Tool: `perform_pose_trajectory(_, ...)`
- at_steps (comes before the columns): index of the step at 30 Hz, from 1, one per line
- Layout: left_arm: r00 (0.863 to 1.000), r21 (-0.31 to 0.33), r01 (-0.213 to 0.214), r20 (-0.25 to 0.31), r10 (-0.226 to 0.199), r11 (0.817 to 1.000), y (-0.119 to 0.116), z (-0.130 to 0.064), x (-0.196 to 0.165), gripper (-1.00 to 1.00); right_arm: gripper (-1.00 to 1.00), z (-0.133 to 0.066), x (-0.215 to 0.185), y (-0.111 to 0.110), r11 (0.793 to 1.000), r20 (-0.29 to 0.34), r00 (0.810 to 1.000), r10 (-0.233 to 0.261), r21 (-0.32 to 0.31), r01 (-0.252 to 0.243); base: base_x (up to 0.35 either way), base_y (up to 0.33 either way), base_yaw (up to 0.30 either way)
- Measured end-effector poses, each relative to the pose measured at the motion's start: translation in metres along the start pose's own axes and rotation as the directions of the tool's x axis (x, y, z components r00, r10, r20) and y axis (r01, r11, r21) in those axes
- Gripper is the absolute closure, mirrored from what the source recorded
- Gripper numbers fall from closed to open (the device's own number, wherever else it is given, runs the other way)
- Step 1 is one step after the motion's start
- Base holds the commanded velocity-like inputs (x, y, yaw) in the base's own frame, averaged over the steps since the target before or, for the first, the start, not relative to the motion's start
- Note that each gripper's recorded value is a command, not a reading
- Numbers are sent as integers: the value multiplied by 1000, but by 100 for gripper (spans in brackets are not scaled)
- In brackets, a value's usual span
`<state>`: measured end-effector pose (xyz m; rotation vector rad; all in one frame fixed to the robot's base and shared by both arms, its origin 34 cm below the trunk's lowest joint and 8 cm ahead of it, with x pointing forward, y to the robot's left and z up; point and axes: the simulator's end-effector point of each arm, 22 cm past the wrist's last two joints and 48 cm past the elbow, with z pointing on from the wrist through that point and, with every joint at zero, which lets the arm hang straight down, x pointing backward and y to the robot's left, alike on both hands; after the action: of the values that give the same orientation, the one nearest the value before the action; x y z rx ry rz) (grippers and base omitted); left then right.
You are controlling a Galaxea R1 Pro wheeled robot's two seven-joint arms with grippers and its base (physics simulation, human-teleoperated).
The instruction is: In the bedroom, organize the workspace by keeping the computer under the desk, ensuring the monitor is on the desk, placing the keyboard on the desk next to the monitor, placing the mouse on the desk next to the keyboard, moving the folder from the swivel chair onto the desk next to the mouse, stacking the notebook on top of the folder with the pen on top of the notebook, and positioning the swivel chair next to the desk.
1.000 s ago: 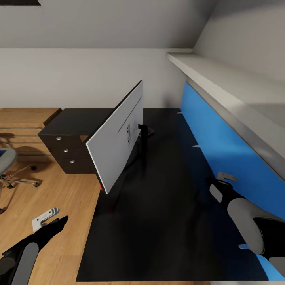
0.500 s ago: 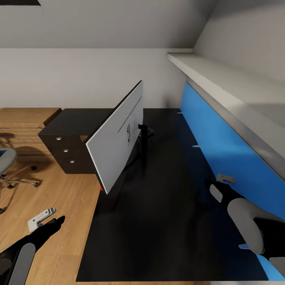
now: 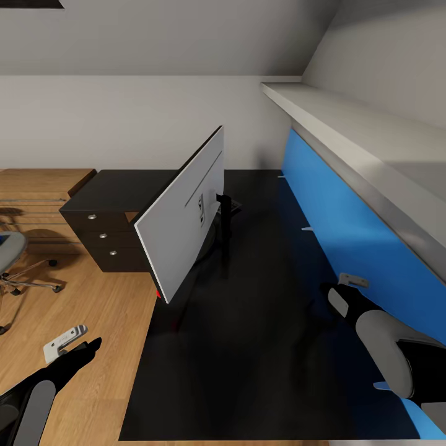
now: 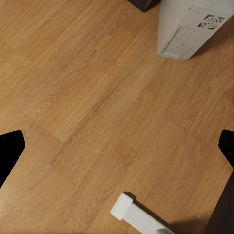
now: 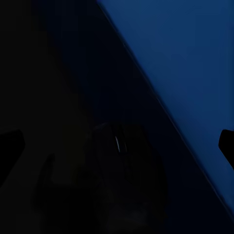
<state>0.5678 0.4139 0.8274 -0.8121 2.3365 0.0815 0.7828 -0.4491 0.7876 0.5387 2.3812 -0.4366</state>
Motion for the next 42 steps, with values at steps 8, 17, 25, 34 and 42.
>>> perform_pose_trajectory(8, 1000, 1, 0, -1, 0, 1000, 0, 0, 0, -100, -100, 0, 8, -2, 1000, -39, 999, -14, 3, 14, 0, 0, 0)
perform_pose_trajectory(17, 1000, 1, 1, -1, -1, 1000, -1, 1, 1, -100, -100, 1, 10, -2, 1000, -46, 999, -18, 4, 19, 0, 0, 0)
perform_pose_trajectory(25, 1000, 1, 1, -1, -1, 1000, -1, 9, 5, -100, -100, 8, 14, 0, 1000, -46, 999, -18, 4, 19, 0, 0, 0)
perform_pose_trajectory(34, 1000, 1, 1, 0, -1, 1000, 0, 17, 9, -100, -100, 16, 26, 1, 1000, -78, 997, -28, 6, 29, 0, 0, 0)
perform_pose_trajectory(42, 1000, 1, 2, 0, -2, 1000, 0, 26, 13, -100, -100, 26, 30, -7, 1000, -86, 996, -23, 19, 25, 0, 0, 0)
